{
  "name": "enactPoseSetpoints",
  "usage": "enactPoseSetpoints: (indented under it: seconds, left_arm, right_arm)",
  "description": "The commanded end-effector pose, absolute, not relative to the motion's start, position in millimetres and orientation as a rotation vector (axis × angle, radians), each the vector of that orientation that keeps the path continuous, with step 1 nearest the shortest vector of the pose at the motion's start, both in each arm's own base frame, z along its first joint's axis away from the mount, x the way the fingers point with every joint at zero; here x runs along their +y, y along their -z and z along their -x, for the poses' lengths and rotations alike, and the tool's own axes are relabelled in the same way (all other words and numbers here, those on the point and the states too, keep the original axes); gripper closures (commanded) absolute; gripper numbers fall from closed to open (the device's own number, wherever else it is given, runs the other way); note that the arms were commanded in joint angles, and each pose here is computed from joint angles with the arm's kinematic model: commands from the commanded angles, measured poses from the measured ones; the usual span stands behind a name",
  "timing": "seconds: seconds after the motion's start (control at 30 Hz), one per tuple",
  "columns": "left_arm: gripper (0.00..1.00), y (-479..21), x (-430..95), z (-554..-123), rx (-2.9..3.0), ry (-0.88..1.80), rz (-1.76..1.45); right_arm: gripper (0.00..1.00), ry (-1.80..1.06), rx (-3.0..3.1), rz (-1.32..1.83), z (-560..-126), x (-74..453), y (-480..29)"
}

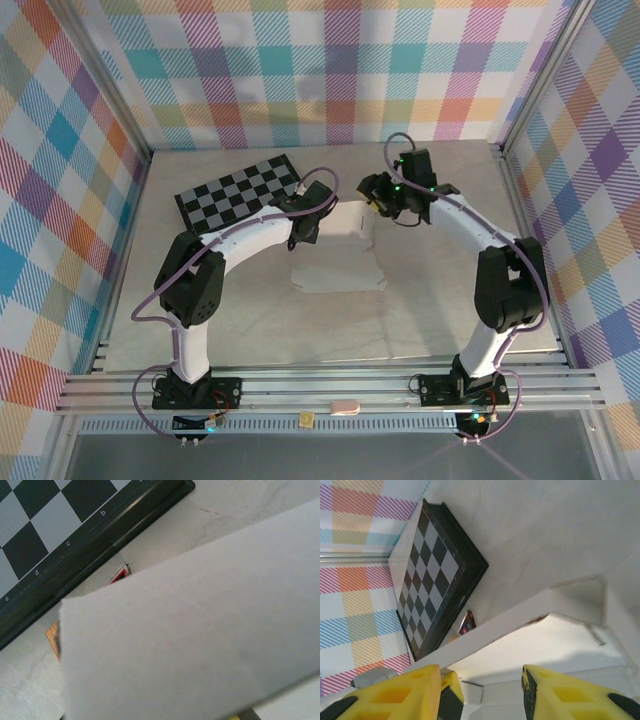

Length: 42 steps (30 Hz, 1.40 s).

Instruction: Fold the paper box

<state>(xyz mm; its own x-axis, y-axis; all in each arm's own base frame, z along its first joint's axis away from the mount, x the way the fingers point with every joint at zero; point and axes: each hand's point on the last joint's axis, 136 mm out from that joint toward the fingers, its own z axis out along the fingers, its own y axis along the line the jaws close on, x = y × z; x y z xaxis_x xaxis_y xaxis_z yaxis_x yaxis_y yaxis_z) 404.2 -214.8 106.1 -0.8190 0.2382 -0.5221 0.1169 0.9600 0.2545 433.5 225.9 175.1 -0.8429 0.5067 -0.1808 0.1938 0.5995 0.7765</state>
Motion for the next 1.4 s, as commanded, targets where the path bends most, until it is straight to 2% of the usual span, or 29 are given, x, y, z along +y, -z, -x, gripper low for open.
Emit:
enactPoseSetpoints:
  seconds: [0.0,0.07,0.17,0.3,0.4,0.57,0.87,1.17,1.37]
  left_arm:
    - [1.00,-89.8,-203.1,-398.0,2.591,-0.370,-0.328]
    - [1.00,-88.7,-202.2,-397.1,2.596,-0.365,-0.333]
    - [1.00,-87.4,-202.3,-396.2,2.608,-0.342,-0.344]
    - [1.00,-84.4,-201.0,-396.7,2.633,-0.281,-0.346]
    - [1.00,-76.8,-200.6,-397.4,2.673,-0.244,-0.363]
    - [1.00,-65.7,-201.9,-400.0,2.710,-0.236,-0.394]
    - [1.00,-52.9,-204.1,-410.5,2.738,-0.266,-0.403]
    - [1.00,-45.9,-204.6,-412.5,2.758,-0.256,-0.402]
    - [1.00,-43.9,-206.4,-412.8,2.768,-0.237,-0.409]
  right_arm:
    - [0.53,-1.079,2.459,-0.647,-428.0,235.4,-159.0]
    - [0.50,-1.076,2.422,-0.647,-428.9,226.3,-154.7]
    - [0.49,-1.111,2.293,-0.652,-438.2,183.3,-162.7]
    - [0.57,-1.261,2.197,-0.527,-444.3,146.0,-176.2]
    - [0.65,-1.293,2.267,-0.468,-440.0,131.8,-160.0]
    - [0.72,-1.306,2.451,-0.361,-429.9,138.3,-114.7]
    - [0.78,-1.363,2.538,-0.241,-429.4,151.2,-83.4]
    - [0.79,-1.425,2.566,-0.113,-426.9,174.0,-70.0]
    - [0.74,-1.429,2.594,-0.086,-421.4,180.9,-60.7]
